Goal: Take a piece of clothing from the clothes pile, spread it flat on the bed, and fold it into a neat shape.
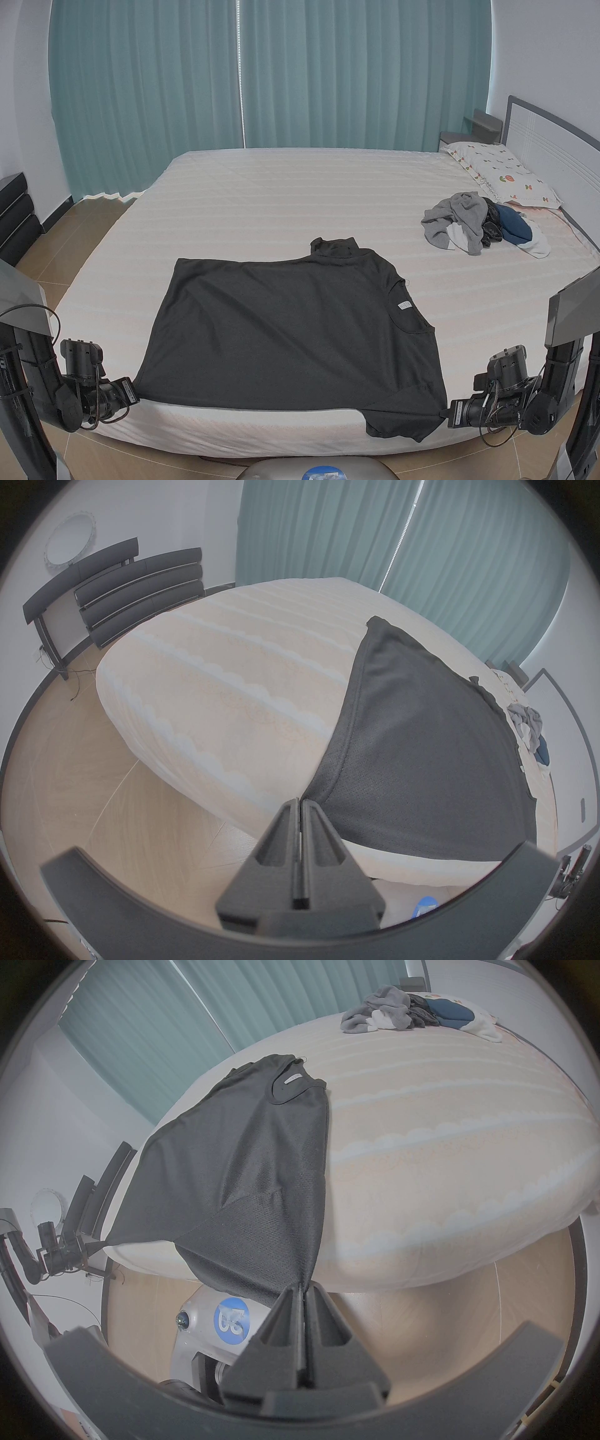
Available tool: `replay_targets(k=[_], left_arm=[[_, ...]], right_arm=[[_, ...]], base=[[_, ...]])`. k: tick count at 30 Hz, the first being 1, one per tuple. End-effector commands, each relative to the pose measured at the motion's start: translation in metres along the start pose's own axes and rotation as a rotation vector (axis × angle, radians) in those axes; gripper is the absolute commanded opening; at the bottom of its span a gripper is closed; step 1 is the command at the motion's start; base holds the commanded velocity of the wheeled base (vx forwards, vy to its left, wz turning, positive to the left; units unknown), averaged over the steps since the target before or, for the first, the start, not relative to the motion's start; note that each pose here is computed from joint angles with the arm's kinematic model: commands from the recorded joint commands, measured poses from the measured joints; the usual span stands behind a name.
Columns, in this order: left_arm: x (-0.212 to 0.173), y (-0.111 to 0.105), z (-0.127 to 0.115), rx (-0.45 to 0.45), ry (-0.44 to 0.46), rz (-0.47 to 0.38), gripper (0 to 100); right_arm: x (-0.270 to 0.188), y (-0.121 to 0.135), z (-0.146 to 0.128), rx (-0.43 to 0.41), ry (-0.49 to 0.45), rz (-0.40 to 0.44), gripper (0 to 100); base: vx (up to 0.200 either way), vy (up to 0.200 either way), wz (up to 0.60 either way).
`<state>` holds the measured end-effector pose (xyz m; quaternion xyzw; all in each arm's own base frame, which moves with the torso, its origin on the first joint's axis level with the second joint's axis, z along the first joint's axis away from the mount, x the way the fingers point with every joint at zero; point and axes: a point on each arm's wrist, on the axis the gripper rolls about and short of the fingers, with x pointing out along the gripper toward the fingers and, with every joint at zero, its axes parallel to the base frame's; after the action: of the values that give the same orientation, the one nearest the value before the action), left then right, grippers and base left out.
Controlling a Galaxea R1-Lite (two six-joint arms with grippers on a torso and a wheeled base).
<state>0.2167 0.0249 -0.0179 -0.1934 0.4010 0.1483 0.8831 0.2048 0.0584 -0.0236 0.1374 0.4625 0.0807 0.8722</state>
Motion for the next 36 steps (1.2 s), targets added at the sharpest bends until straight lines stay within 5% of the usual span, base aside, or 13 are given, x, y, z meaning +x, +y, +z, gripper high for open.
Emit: replay_targets(k=[1,8,9,11,12,27,36], left_arm=[[0.001,0.001,-0.004,0.006,0.023,0.009,0],[0.006,0.002,-0.009,0.01,0.046,0.014,0],[0.006,0.002,-0.009,0.01,0.046,0.014,100],[0.006,0.002,-0.009,0.009,0.047,0.011,100],[0.006,0.002,-0.009,0.01,0.049,0.009,100],[-0.005,-0.006,0.01,-0.003,-0.073,-0.051,100],[0.0,-0.008,0.017,-0.066,-0.1,-0.066,100]], right_arm=[[0.002,-0.001,-0.004,-0.003,0.023,-0.005,0],[0.005,-0.001,-0.005,-0.004,0.032,-0.007,0],[0.006,-0.001,-0.005,-0.006,0.032,-0.007,0],[0.007,0.0,-0.003,-0.005,0.027,-0.003,0],[0.008,0.0,-0.003,-0.005,0.024,-0.002,100],[-0.017,0.009,0.028,0.055,-0.169,0.066,100],[-0.019,0.011,0.03,0.074,-0.182,0.078,100]], base=[[0.0,0.0,0.0],[0.0,0.0,0.0],[0.0,0.0,0.0],[0.0,0.0,0.0],[0.0,0.0,0.0],[0.0,0.0,0.0],[0.0,0.089,0.0]])
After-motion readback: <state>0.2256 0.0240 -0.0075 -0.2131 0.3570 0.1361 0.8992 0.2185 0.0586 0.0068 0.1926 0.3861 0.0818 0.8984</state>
